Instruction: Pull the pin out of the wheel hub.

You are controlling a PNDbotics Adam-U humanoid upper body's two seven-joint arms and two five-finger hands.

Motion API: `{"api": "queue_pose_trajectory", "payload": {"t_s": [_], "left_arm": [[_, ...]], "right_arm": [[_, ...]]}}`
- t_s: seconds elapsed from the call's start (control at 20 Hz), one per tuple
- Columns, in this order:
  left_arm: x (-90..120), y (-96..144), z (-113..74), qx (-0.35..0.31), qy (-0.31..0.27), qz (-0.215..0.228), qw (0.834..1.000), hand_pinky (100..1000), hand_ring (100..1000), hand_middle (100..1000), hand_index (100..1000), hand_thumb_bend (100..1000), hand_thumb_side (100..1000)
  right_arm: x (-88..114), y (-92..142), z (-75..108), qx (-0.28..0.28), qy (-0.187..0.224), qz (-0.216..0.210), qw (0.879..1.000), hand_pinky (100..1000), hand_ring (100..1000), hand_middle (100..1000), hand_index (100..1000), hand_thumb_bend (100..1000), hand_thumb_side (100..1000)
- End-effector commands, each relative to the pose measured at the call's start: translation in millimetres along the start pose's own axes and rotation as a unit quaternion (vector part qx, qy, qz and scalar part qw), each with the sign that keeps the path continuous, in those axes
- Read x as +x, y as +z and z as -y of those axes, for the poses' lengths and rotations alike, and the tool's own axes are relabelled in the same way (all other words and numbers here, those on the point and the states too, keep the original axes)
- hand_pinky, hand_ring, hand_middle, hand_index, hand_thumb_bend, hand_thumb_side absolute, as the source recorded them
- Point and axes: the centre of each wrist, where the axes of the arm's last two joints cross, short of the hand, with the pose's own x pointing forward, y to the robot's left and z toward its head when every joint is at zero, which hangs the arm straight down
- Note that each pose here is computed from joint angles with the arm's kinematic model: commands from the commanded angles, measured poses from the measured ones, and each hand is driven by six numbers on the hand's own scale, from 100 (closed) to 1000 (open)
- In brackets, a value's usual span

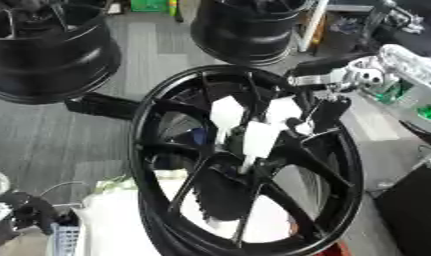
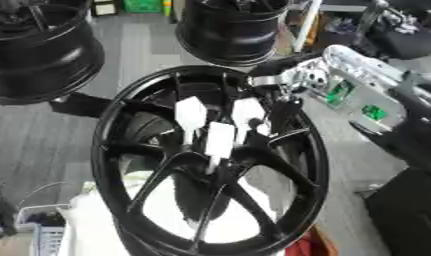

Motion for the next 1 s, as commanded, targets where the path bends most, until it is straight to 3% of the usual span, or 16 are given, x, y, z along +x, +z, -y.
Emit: {"api": "queue_pose_trajectory", "payload": {"t_s": [0.05,0.55,0.8,1.0], "left_arm": [[7,0,-4.8,-0.001,-0.013,0.004,1.0,556,486,484,644,100,1000],[7,2,-5.3,0.002,-0.012,0.002,1.0,556,486,484,644,100,1000],[6,4,-6.4,0.006,-0.011,0.0,1.0,556,486,484,644,100,1000],[6,7,-7.7,0.012,-0.009,-0.001,1.0,556,486,484,644,100,1000]], "right_arm": [[2,16,16.4,0.006,-0.041,-0.027,0.999,603,499,483,591,100,100],[-10,37,33.2,-0.076,-0.078,-0.029,0.994,581,479,454,566,100,100],[-33,55,37.9,-0.145,-0.083,-0.089,0.982,580,474,450,556,100,100],[-60,65,24.6,-0.216,-0.113,-0.167,0.955,564,464,440,548,100,100]]}}
